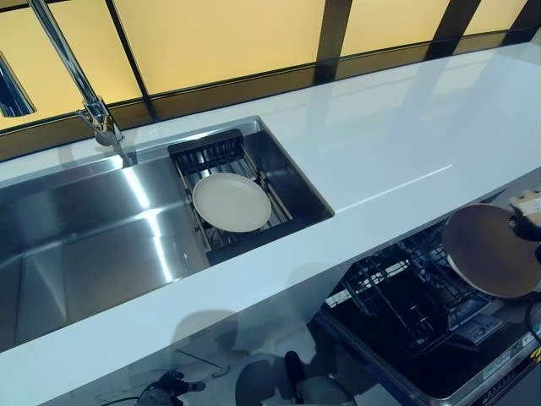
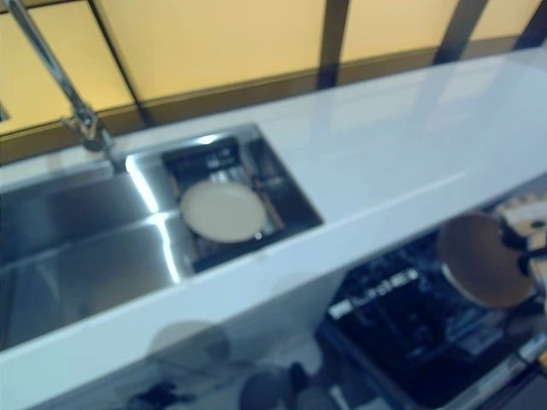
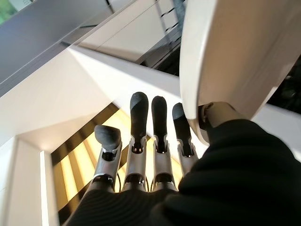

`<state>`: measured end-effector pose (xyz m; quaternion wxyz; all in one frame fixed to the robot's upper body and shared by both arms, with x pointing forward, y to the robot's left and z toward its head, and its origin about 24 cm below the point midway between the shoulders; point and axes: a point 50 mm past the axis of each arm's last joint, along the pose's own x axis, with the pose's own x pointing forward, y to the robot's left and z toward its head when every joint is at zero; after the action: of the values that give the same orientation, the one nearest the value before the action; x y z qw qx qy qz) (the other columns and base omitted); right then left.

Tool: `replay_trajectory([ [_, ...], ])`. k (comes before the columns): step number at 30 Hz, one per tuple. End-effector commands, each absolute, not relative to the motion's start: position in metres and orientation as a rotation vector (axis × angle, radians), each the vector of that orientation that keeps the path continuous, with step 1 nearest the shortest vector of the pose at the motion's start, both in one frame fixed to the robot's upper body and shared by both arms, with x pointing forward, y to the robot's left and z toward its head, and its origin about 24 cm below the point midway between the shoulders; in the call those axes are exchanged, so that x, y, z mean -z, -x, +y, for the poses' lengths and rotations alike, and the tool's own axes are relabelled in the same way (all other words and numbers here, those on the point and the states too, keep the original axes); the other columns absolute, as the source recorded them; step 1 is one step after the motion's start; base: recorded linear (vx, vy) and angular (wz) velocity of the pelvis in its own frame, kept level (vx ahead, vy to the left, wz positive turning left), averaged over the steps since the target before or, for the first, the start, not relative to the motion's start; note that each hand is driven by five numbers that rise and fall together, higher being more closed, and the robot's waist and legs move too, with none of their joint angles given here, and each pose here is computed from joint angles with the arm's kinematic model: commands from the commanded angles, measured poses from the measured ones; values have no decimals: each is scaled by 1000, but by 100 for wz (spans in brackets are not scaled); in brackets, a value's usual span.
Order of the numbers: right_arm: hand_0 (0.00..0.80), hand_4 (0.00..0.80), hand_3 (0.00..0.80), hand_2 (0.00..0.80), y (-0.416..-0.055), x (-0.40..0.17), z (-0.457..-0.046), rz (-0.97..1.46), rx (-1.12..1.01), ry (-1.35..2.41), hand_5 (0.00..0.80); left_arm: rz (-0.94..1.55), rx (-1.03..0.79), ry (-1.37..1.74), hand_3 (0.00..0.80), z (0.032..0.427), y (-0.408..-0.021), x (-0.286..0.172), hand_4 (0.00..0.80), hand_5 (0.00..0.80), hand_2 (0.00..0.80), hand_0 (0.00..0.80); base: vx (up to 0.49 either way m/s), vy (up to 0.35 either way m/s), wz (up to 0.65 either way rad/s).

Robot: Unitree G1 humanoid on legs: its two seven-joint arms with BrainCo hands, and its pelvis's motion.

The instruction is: Take plates into dishwasher

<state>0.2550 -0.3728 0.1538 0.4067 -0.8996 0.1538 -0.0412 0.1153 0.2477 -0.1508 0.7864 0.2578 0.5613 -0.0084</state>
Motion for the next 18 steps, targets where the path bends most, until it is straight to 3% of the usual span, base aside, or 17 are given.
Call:
replay_trajectory([
  [1, 800, 800, 800, 800, -264, -158, -365, 387, 206, 2232, 800, 1187, -42, -618, 0, 267, -131, 141, 0, 0, 0, 0, 0, 0, 0],
  [18, 800, 800, 800, 800, -277, -94, -349, 645, 88, 2070, 800, 1189, -2, -639, 0, 262, -132, 142, 0, 0, 0, 0, 12, -4, 4],
])
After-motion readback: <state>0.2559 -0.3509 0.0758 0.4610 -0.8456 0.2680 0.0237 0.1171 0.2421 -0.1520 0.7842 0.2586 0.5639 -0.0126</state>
